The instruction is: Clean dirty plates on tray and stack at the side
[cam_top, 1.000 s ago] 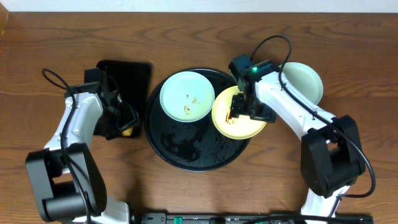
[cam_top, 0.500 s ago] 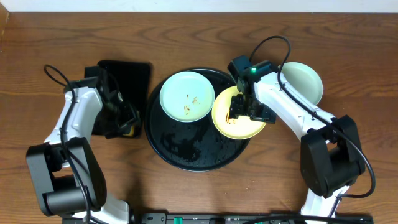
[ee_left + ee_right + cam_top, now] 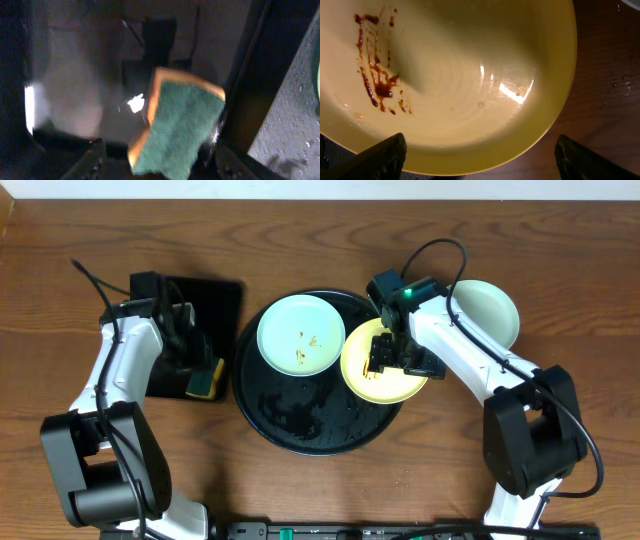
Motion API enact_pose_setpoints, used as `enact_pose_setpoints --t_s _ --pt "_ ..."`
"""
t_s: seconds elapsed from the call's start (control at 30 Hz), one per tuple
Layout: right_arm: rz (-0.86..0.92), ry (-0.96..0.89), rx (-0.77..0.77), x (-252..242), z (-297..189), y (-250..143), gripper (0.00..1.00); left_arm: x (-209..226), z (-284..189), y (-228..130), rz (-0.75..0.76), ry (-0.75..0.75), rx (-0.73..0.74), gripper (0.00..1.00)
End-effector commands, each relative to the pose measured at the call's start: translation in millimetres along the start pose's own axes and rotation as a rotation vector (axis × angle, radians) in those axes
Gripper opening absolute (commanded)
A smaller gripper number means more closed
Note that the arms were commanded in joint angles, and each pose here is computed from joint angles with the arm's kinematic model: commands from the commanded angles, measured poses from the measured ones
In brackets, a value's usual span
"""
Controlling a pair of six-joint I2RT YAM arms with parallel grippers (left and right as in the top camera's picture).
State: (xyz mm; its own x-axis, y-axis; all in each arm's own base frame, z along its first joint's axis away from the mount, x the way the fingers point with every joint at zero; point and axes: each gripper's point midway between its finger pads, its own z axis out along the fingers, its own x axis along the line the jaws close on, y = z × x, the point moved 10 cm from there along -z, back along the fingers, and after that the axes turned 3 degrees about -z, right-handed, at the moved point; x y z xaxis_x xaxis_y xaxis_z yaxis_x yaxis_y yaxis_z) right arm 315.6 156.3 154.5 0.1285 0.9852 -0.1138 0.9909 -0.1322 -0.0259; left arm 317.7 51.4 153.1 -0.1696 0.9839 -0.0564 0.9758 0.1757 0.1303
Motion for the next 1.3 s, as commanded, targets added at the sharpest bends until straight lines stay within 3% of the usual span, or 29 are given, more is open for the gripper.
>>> enact_pose_setpoints --t_s 0.0,0.27,0.9,0.97,1.07,1.1,1.27 --pt "-0.037 -0.009 -0.006 2 -2 -3 0.94 1 -2 9 0.23 0.025 -0.039 0.79" --pt "-0.041 -0.009 -0.005 2 -2 -3 0.94 -3 0 4 0.341 -0.037 -0.018 0.78" --pt "-0.041 -0.016 0.004 1 -2 -4 0.95 -4 44 2 0.311 -0.105 0.105 0.71" --pt "-0.042 -0.016 0.003 1 -2 -4 0.95 -4 44 3 0.312 -0.104 0.099 0.65" --pt "-0.041 -0.016 0.004 1 -2 -4 0.91 -4 44 4 0.312 -0.103 0.095 0.2" --pt "-0.041 -0.016 0.004 1 -2 -4 0.91 -4 44 4 0.313 -0.101 0.093 0.13" --pt "-0.042 -0.018 0.006 1 -2 -5 0.91 -4 45 4 0.313 -0.099 0.094 0.08"
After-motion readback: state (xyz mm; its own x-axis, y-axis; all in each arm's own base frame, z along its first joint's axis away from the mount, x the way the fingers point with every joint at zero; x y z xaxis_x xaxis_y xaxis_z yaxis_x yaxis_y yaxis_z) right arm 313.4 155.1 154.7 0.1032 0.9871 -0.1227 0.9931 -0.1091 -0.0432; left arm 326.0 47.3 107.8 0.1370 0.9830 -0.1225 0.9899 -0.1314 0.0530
